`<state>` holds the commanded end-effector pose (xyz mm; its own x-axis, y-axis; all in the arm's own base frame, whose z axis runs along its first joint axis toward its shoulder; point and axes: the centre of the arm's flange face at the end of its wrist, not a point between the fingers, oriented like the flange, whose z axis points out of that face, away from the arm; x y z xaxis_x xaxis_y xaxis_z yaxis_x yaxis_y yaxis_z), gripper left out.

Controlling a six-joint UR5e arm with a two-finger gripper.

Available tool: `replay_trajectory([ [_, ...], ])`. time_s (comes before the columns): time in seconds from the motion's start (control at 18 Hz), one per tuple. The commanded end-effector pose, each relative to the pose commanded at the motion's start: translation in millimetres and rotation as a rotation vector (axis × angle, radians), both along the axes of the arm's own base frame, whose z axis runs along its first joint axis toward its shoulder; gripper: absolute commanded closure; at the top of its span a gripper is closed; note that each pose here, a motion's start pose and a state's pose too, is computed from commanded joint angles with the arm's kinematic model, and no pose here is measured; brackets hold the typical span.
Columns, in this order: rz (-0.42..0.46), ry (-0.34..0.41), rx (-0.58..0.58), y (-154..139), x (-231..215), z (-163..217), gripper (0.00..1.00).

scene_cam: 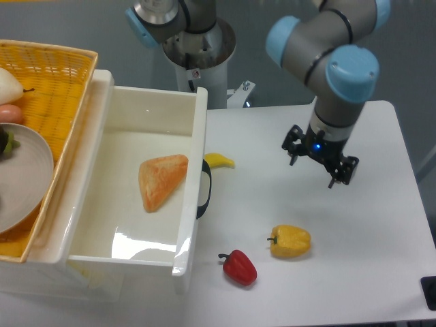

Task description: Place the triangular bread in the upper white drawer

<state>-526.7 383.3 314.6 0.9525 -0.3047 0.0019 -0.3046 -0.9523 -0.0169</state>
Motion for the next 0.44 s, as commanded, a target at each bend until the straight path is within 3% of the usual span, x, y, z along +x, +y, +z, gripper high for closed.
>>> replay_trajectory([
  [0.44,-0.022,-0.006,-0.024,-3.5,-21.8,-34.9,0.0],
])
